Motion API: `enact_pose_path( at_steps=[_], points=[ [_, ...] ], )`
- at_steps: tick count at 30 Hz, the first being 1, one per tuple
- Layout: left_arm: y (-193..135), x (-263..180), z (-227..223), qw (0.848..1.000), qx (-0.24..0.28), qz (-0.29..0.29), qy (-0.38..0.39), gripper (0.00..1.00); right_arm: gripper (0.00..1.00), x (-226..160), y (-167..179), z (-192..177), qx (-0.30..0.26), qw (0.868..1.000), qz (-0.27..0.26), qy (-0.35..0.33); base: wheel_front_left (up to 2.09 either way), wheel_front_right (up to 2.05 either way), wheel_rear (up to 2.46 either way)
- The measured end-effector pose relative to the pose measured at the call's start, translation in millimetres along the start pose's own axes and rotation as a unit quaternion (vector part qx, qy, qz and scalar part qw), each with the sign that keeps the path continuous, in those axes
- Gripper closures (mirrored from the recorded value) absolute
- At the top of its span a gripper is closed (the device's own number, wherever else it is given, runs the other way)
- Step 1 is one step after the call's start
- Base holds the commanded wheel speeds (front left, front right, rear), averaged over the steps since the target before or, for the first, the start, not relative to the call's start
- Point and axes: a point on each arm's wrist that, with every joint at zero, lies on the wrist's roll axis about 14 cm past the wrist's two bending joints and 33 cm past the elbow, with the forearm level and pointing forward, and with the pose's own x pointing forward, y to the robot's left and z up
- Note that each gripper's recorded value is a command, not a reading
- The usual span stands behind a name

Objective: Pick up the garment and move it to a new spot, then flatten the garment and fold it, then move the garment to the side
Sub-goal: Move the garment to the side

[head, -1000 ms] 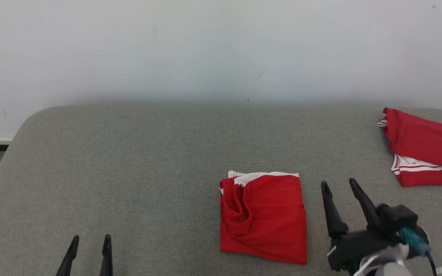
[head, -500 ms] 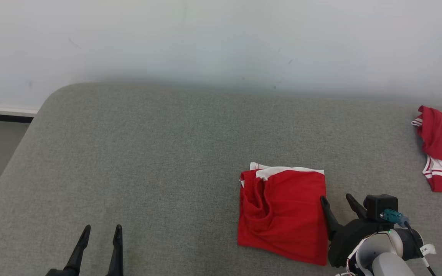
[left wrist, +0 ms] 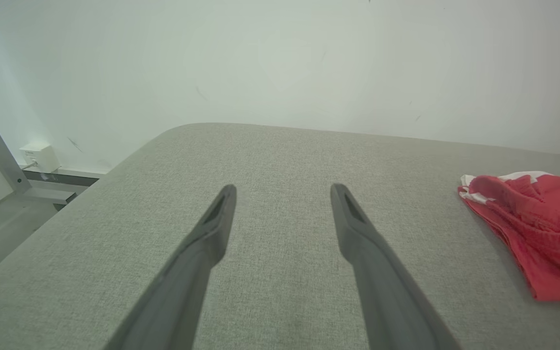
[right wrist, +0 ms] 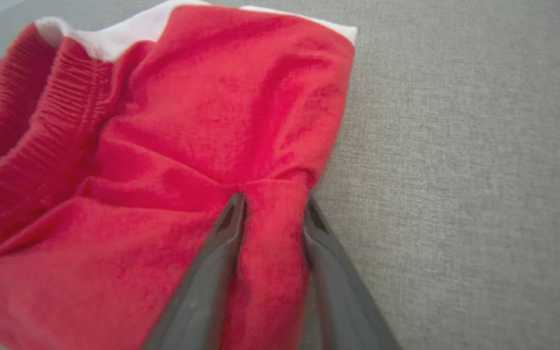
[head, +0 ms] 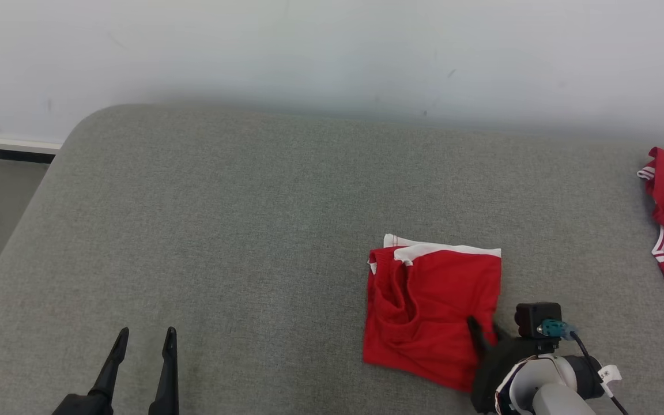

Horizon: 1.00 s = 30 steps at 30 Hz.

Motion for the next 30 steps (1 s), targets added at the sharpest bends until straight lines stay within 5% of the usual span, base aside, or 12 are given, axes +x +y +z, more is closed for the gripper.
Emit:
enact_pose_path(
  at_steps=[6,17,30],
  points=[
    [-5,5,-2,1.000,-0.001,-0.007,0.002,0.00,1.00,6,2,11,-0.008,1.000,0.006,-0.011,0.00,0.00,0.00],
    [-17,41,-5,1.000,-0.001,-0.030,0.003,0.00,1.00,41,-28,86,-0.118,0.992,0.010,-0.053,0.00,0.00,0.00],
    [-59,107,-28,0.996,-0.007,-0.093,0.007,0.00,1.00,50,-151,145,-0.179,0.978,-0.077,-0.077,0.00,0.00,0.00]
  ],
)
